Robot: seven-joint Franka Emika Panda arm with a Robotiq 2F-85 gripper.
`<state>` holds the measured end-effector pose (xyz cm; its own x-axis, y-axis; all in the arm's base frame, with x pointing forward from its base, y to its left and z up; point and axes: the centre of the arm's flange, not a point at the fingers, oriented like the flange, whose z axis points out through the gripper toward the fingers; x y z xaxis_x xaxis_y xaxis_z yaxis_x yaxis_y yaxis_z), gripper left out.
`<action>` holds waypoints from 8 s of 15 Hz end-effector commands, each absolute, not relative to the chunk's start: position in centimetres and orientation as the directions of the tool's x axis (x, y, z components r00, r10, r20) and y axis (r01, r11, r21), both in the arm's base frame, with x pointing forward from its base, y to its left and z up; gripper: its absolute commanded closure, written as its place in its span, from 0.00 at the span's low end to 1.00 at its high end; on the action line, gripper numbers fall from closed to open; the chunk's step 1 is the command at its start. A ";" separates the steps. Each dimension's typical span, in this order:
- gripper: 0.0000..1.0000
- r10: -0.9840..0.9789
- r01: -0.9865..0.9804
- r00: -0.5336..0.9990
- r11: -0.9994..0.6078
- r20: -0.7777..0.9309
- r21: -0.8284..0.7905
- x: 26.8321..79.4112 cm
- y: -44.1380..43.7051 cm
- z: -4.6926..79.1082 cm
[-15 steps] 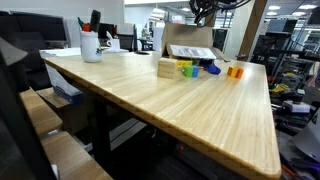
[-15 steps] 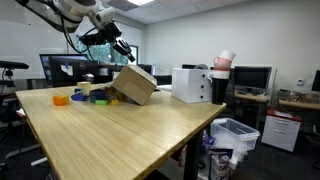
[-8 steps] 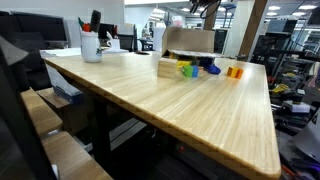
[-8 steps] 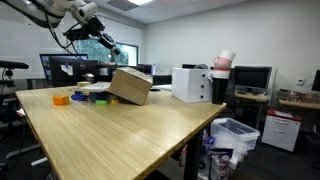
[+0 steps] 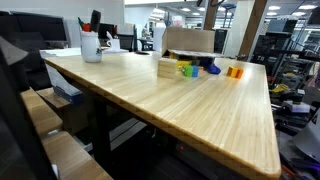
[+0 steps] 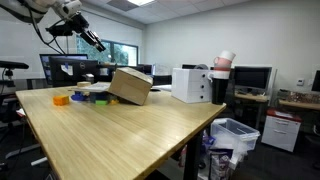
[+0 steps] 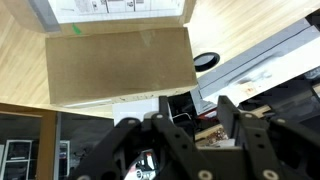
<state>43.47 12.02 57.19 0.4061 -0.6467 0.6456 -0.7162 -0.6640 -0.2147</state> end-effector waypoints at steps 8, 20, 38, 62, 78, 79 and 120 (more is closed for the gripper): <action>0.00 -0.644 -0.746 0.535 -0.663 0.546 -0.052 40.9 7.1 52.6; 0.00 -0.723 -0.687 0.662 -0.690 0.195 -0.228 37.7 -7.1 51.4; 0.00 -0.718 -0.674 0.694 -0.675 0.056 -0.299 37.2 -10.9 49.2; 0.00 -0.810 -0.810 0.544 -0.440 -0.218 -0.389 37.2 -12.3 41.3; 0.00 -0.835 -0.818 0.500 -0.367 -0.232 -0.443 36.7 -12.0 40.4; 0.00 -0.841 -0.832 0.488 -0.366 -0.234 -0.418 37.4 -12.7 41.0; 0.98 -0.806 -0.817 0.509 -0.344 -0.300 -0.462 34.3 -9.4 42.5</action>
